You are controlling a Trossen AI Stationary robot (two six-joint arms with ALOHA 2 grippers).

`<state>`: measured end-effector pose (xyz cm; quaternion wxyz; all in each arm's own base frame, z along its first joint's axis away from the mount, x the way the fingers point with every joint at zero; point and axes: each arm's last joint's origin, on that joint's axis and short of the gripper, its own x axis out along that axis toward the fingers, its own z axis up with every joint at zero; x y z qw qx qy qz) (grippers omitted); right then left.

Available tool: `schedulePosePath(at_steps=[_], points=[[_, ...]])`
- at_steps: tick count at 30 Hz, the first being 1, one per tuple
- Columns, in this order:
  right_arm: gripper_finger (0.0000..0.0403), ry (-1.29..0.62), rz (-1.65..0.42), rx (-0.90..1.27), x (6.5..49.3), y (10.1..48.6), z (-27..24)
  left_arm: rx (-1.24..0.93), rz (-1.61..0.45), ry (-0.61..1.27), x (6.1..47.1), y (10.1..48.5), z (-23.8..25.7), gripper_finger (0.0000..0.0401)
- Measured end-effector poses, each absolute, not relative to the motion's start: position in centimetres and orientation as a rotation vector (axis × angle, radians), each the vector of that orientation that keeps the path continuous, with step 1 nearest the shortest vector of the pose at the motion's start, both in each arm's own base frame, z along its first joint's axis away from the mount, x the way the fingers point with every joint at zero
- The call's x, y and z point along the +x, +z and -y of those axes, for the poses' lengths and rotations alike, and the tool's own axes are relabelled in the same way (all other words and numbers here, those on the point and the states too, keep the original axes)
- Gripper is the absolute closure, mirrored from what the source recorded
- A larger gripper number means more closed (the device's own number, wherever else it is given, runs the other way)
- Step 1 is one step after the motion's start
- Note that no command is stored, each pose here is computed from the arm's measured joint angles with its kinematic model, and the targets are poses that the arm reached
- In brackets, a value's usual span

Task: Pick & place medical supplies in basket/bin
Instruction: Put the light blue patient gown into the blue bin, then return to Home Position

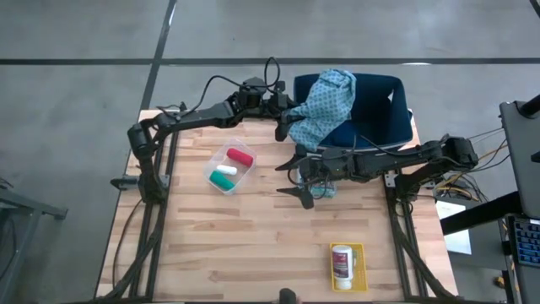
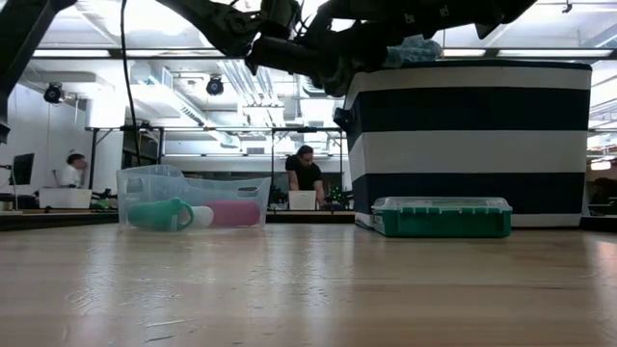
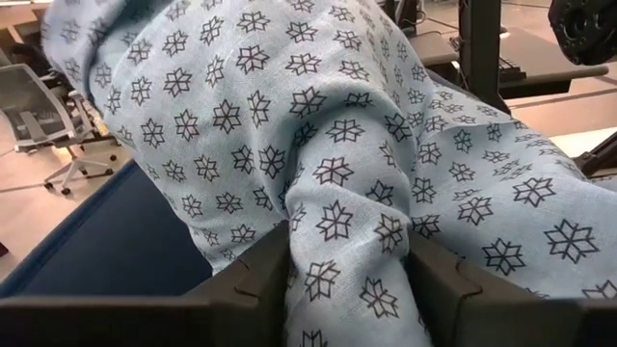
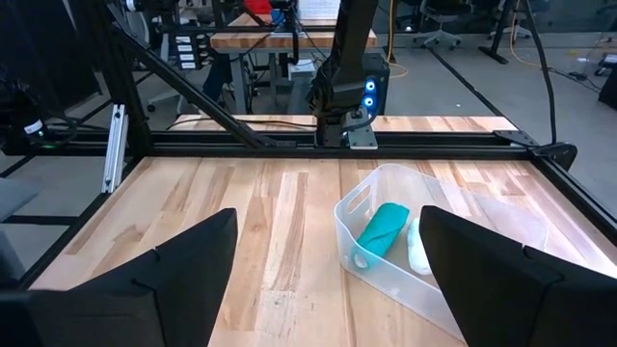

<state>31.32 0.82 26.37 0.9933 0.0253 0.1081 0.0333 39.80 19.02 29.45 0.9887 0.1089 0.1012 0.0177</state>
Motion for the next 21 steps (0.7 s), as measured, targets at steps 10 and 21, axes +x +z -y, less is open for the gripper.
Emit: schedulePosePath(at_steps=[10,21], points=[[0.0093,0.067,-0.216,0.048,31.32,26.38,-0.83,0.181,-0.197,0.027,39.88,29.79,-19.09,0.0160],[0.0090,0.067,-0.217,0.050,31.32,26.37,-0.82,0.178,-0.195,0.028,39.87,29.80,-19.13,0.0097]])
